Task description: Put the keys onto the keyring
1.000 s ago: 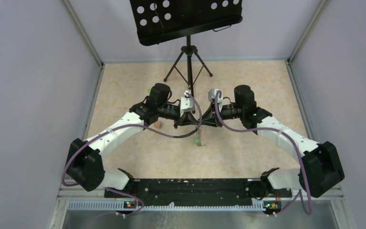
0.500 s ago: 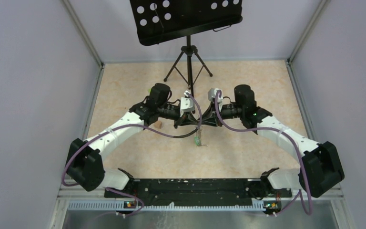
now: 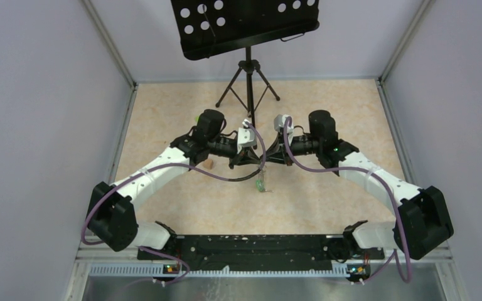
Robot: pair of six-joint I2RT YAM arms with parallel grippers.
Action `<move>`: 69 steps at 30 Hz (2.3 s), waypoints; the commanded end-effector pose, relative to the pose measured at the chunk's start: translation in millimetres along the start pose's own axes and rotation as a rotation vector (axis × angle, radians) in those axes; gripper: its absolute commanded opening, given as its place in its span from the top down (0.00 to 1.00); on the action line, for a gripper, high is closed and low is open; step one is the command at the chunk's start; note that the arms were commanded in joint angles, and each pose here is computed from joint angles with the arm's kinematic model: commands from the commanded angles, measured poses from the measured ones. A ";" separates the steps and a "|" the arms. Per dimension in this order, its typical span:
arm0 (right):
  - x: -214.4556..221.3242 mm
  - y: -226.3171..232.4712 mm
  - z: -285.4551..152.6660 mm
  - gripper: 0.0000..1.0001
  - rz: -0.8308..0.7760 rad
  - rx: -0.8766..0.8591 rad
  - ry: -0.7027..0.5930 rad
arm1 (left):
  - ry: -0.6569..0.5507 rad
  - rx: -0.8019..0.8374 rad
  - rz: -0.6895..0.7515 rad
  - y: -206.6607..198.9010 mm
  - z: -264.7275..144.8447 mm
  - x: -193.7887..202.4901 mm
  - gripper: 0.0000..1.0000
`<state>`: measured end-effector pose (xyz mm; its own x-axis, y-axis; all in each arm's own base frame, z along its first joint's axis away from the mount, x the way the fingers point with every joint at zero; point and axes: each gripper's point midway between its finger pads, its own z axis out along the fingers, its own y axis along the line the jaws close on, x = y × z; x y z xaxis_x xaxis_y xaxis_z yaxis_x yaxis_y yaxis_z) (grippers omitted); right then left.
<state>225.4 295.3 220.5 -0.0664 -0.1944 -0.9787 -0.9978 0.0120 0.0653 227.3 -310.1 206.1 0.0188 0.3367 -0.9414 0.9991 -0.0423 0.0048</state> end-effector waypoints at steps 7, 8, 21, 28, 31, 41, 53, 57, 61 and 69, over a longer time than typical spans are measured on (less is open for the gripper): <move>-30.5 -1.6 -0.1 1.00 -0.077 -0.003 -0.053 | -0.055 -0.007 0.093 -0.2 -7.1 -28.4 1.00; -34.1 -0.6 -1.7 1.00 -0.075 -0.006 -0.066 | -0.059 -0.006 0.100 -0.9 -8.4 -28.9 0.94; -64.3 9.2 -17.5 1.00 -0.017 -0.039 -0.205 | -0.144 -0.035 0.199 -2.9 -16.6 -39.2 0.57; -68.1 11.0 -19.1 1.00 0.002 -0.054 -0.229 | -0.148 -0.072 0.204 9.0 -14.9 -43.1 0.63; -67.9 7.7 -20.2 1.00 0.009 -0.040 -0.231 | -0.145 -0.077 0.205 10.0 -14.7 -41.9 0.73; -63.9 -14.4 -17.6 1.00 0.098 0.059 -0.231 | -0.131 -0.155 0.217 24.3 -16.5 -41.1 1.00; -57.4 -35.2 -17.4 1.00 0.191 0.158 -0.236 | -0.073 -0.258 0.217 41.0 -7.3 -38.1 1.00; -54.9 -38.7 -17.6 1.00 0.209 0.176 -0.235 | -0.043 -0.271 0.230 40.2 -0.1 -36.0 1.00; -53.0 -41.5 -18.0 1.00 0.219 0.191 -0.233 | -0.028 -0.277 0.252 38.7 6.6 -36.6 1.00; -49.1 -43.4 -17.0 1.00 0.226 0.196 -0.225 | 0.004 -0.282 0.250 37.5 10.9 -32.0 1.00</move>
<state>265.8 287.8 258.7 -0.3035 0.0272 -0.9524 -0.9287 0.2149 0.3021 261.3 -325.2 218.2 0.2263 0.3640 -0.9035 0.9462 0.1383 0.2926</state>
